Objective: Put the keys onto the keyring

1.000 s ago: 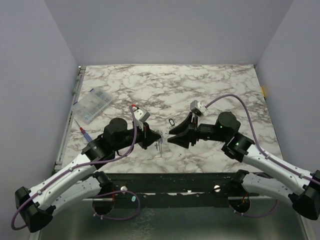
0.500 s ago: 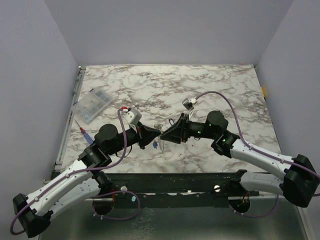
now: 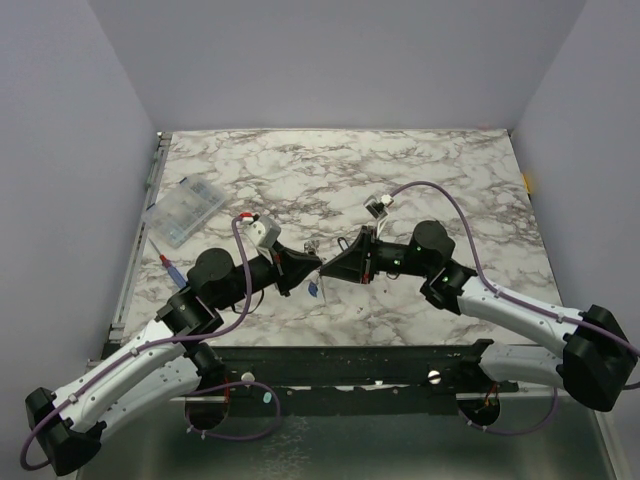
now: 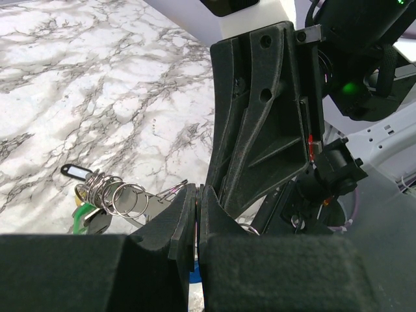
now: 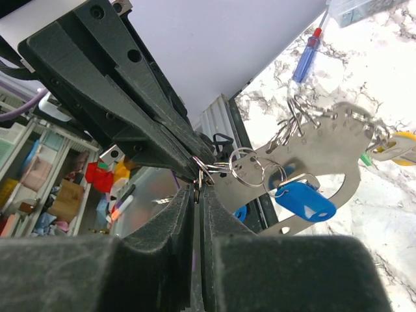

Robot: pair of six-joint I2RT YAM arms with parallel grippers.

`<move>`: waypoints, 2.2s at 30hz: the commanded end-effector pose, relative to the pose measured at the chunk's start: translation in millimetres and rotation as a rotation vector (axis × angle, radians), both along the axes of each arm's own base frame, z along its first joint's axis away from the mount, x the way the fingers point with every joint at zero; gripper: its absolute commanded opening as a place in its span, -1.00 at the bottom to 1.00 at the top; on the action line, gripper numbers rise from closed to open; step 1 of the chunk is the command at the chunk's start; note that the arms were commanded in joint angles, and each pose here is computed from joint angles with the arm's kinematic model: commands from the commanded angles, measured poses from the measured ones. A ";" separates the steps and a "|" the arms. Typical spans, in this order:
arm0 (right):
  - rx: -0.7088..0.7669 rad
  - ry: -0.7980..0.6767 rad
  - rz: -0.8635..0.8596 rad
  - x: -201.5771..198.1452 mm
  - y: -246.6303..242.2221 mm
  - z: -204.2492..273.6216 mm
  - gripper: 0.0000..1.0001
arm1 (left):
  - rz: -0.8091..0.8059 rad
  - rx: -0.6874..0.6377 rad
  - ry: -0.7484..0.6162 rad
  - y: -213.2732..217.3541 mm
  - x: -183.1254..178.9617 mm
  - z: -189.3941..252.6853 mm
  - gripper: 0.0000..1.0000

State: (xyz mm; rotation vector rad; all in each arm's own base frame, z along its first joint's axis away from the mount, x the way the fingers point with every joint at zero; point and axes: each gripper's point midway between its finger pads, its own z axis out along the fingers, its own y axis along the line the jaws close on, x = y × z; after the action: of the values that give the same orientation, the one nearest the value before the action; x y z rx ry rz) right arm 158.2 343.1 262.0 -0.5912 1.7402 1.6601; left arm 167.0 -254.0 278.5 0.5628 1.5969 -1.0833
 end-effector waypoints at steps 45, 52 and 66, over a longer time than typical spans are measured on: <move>-0.322 -0.601 0.010 4.6 -37.1 -13.5 -0.98 | -0.129 0.011 -0.176 6.9 -29.5 34.6 0.14; -0.348 -0.665 -0.009 6.7 -43.6 -3.5 -0.98 | -0.154 -0.028 -0.132 -9.9 -22.0 22.5 0.14; -0.226 -0.713 0.179 -38.0 -46.7 32.9 -0.98 | 0.044 0.042 -0.186 9.7 9.2 26.3 -0.12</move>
State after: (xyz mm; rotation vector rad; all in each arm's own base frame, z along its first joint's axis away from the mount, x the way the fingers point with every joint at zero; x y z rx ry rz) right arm 142.8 296.5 271.6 -1.2049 1.4659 1.0699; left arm 173.2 -248.8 292.7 0.6159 1.4884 -0.9929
